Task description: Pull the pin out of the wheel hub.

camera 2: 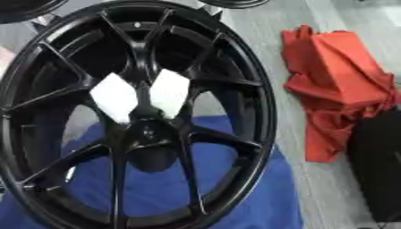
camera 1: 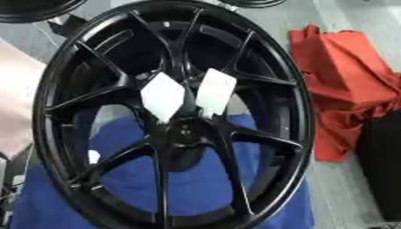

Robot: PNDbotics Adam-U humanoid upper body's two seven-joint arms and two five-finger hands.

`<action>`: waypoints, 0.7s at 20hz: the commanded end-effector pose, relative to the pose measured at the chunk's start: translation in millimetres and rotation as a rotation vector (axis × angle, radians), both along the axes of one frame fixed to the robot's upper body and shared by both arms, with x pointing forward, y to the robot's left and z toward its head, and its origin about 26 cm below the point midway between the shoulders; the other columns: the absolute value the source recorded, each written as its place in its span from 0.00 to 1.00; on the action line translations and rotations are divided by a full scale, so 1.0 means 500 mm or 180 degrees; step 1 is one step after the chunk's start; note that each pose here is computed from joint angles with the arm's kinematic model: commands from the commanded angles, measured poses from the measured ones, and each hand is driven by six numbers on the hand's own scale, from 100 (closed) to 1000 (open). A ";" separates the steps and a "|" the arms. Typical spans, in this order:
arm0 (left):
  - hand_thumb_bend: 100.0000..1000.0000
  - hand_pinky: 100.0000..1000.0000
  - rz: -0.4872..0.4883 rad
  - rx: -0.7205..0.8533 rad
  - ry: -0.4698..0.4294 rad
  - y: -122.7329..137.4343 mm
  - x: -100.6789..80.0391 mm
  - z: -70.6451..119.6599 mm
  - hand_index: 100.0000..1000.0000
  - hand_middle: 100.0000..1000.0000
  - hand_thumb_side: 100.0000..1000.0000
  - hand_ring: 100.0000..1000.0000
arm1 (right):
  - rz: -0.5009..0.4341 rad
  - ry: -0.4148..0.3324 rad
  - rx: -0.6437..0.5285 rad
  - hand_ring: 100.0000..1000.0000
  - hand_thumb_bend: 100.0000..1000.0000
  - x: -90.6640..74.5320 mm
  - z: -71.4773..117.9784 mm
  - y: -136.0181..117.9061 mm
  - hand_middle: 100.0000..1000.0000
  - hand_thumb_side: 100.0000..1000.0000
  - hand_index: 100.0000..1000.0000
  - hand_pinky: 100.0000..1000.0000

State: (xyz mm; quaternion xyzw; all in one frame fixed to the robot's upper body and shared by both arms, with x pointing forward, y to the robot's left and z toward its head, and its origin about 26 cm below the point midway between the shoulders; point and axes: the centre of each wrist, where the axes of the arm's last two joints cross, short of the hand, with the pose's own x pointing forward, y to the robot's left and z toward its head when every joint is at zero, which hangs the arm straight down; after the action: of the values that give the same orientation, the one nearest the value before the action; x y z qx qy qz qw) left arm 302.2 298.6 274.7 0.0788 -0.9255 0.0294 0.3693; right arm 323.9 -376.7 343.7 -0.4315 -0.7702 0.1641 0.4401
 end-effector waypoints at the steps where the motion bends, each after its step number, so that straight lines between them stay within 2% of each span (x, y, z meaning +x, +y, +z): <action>1: 0.00 0.78 -0.0013 0.0113 -0.0094 0.003 -0.008 0.024 0.65 0.51 0.62 0.57 | 0.0099 -0.0197 -0.0557 0.61 0.00 -0.032 0.062 0.028 0.62 0.22 0.70 0.77; 6: 0.00 0.78 -0.0047 0.0153 -0.0103 0.000 -0.008 0.029 0.65 0.51 0.62 0.57 | 0.0471 -0.0022 -0.1340 0.69 0.00 -0.047 0.071 0.078 0.67 0.21 0.73 0.83; 14: 0.00 0.78 -0.0091 0.0197 -0.0119 -0.004 -0.007 0.035 0.65 0.51 0.62 0.57 | 0.1138 0.0231 -0.2203 0.74 0.02 -0.041 0.034 0.162 0.71 0.17 0.75 0.87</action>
State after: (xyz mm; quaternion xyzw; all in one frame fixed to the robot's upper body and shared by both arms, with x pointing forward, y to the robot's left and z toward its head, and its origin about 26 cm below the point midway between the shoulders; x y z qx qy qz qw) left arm 302.8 295.7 281.2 0.0719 -0.9277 0.0124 0.3661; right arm 309.7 -298.4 352.9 -0.3959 -0.7280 0.4820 0.2844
